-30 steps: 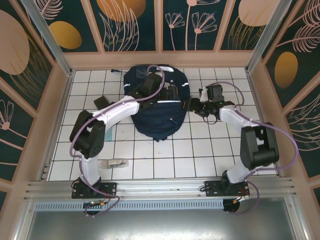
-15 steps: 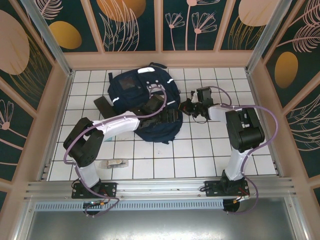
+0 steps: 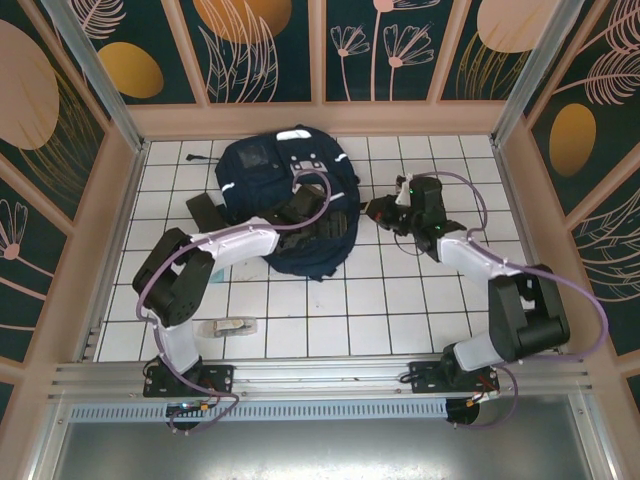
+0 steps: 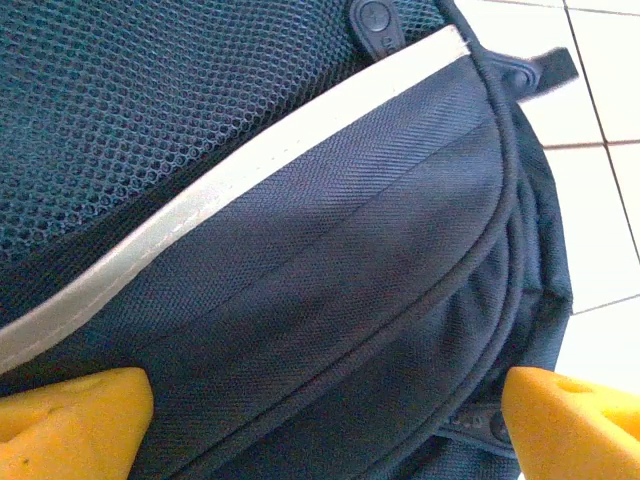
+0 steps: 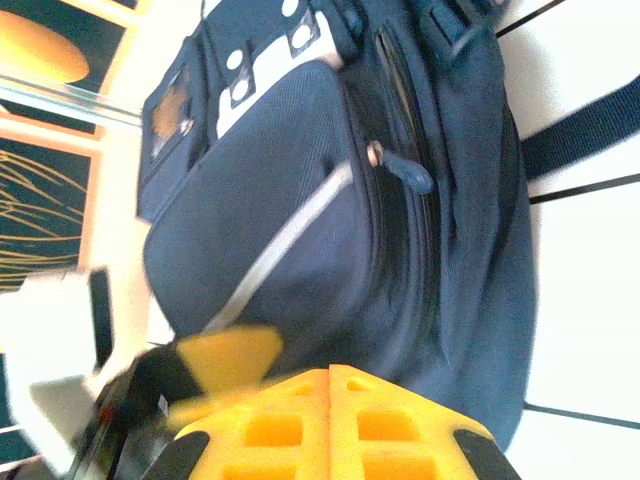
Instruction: Pack the student bag
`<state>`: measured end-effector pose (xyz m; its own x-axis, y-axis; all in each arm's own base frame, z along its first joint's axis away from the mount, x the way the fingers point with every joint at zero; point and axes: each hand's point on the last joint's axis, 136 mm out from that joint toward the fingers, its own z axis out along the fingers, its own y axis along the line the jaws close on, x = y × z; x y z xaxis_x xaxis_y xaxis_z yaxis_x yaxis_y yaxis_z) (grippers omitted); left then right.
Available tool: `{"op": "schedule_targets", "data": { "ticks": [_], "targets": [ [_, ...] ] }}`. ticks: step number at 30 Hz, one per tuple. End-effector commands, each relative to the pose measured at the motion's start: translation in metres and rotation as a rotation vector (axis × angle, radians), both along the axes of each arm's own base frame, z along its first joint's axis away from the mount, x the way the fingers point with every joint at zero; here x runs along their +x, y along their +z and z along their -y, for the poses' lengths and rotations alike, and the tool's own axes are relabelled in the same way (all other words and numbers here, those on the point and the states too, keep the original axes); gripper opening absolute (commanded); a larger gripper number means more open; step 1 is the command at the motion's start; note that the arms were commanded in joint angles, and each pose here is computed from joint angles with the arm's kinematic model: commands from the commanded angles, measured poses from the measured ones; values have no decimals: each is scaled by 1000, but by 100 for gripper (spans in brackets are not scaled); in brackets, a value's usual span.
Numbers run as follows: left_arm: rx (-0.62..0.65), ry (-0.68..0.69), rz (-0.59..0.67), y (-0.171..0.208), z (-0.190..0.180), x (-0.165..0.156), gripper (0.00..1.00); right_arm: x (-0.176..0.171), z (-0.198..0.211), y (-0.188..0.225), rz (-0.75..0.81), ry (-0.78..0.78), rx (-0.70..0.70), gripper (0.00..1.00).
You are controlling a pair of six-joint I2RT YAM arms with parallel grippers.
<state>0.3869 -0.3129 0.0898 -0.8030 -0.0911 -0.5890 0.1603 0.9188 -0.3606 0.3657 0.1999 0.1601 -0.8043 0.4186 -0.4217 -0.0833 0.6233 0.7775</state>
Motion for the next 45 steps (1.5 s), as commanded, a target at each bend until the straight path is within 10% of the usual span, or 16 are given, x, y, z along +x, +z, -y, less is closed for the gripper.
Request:
{"op": "schedule_targets", "data": {
  "ticks": [1, 6, 11, 20, 25, 31, 45],
  "targets": [
    [86, 32, 113, -3, -16, 41, 92, -16, 11, -13, -40, -20, -32, 0],
    [66, -44, 140, 12, 6, 57, 91, -10, 14, -21, -22, -8, -75, 5],
    [34, -54, 93, 30, -1, 35, 91, 38, 7, -14, 60, 28, -163, 64],
    [-202, -36, -28, 52, -11, -26, 90, 133, -32, -46, 42, 149, -60, 87],
    [-223, -29, -114, 14, -9, -41, 87, 145, -56, -65, 8, 198, 3, 75],
    [-97, 24, -94, -29, -21, -21, 86, 126, -59, -53, 32, 218, 59, 0],
    [92, 100, 45, -12, -70, 17, 86, 14, -25, -38, 65, 85, 38, 0]
  ]
}}
